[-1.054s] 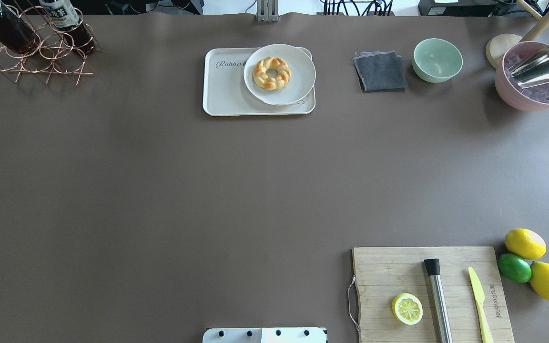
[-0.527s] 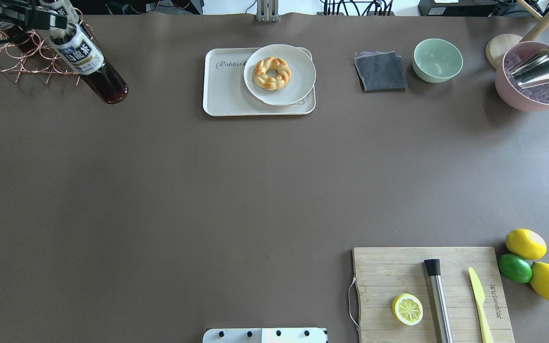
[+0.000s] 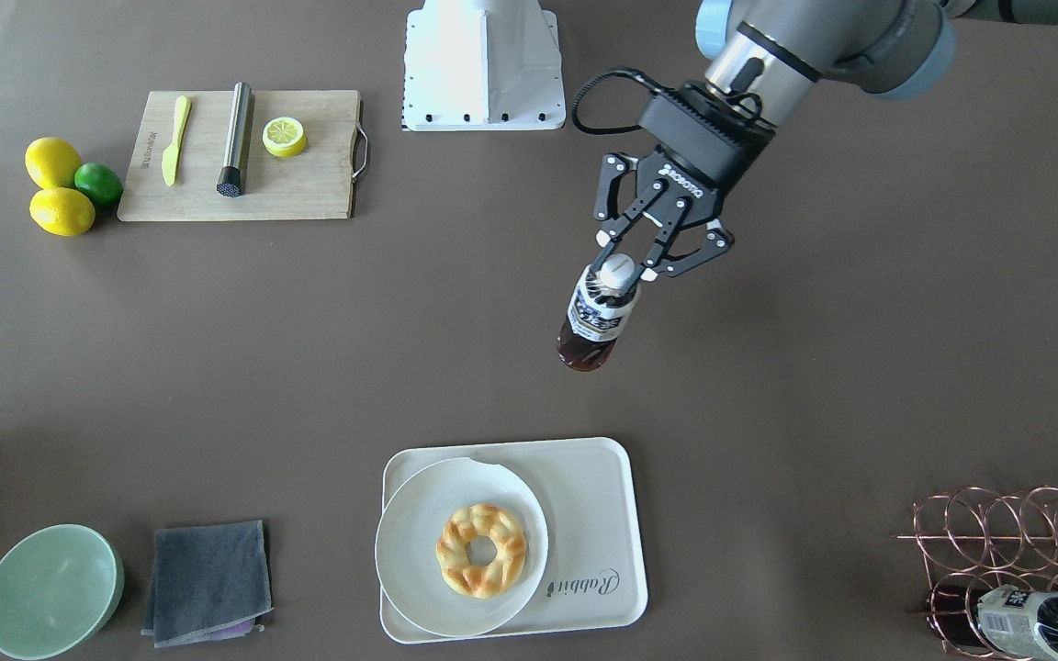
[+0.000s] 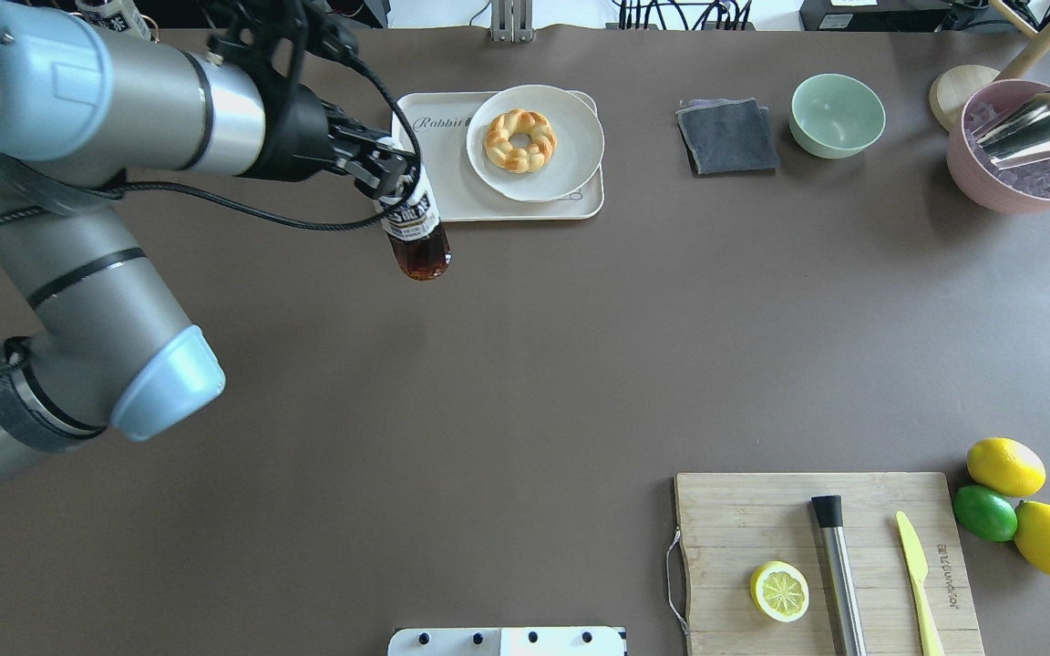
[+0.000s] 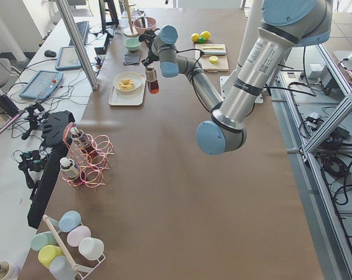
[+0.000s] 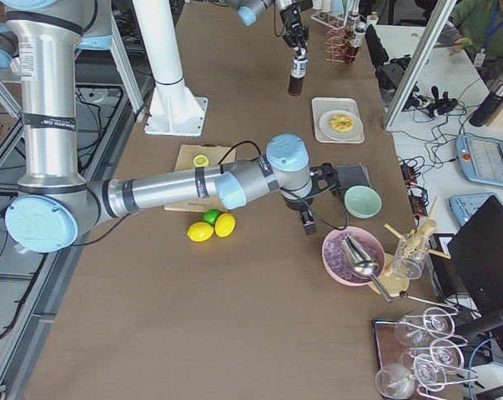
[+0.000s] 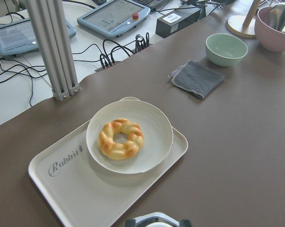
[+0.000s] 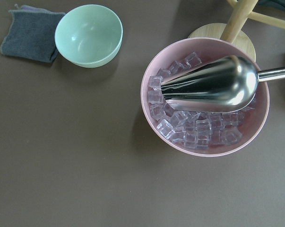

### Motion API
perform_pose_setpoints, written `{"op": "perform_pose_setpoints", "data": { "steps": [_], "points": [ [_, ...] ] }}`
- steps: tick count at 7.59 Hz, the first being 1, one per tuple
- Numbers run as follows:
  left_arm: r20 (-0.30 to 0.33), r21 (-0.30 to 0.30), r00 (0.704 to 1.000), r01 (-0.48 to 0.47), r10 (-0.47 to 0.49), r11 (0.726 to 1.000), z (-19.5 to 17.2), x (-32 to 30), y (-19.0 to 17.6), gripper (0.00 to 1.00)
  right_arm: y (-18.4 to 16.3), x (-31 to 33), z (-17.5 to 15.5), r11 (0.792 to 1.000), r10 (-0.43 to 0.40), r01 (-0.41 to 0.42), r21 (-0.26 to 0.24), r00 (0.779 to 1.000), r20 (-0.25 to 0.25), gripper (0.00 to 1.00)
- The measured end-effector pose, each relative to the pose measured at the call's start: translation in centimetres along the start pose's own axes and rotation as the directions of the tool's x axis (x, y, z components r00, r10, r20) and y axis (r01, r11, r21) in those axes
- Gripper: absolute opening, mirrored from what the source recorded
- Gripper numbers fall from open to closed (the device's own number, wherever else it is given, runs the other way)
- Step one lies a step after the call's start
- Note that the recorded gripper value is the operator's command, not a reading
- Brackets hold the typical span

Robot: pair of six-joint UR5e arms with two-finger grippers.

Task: Place tea on tray
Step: 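Carry the bottle with the left gripper and set it upright mid-table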

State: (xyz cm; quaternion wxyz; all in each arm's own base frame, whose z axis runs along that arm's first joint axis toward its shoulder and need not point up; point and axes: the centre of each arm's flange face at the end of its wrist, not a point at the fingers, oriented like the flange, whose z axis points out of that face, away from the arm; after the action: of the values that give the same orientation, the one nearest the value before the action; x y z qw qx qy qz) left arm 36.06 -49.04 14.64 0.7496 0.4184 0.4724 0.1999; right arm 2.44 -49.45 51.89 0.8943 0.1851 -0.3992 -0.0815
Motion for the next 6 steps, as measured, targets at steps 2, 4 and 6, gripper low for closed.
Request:
{"op": "perform_pose_setpoints", "data": {
  "steps": [2, 4, 6],
  "points": [
    [0.011, -0.014, 0.999, -0.031, 0.031, 0.999, 3.0, 9.2, -0.6, 0.00, 0.1, 0.0, 0.0, 1.000, 0.000, 0.000, 0.000, 1.000, 0.001, 1.00],
    [0.010, -0.027, 0.999, -0.050, 0.051, 0.998, 4.4, 13.6, 1.1, 0.00, 0.1, -0.1, -0.1, 1.000, 0.000, 0.000, 0.001, 1.000, 0.002, 1.00],
    [0.021, -0.044, 0.998, -0.061, 0.062, 0.997, 5.3, 14.6, 3.0, 0.00, 0.0, -0.1, -0.1, 1.000, 0.000, 0.000, 0.002, 1.000, 0.002, 1.00]
  ]
}}
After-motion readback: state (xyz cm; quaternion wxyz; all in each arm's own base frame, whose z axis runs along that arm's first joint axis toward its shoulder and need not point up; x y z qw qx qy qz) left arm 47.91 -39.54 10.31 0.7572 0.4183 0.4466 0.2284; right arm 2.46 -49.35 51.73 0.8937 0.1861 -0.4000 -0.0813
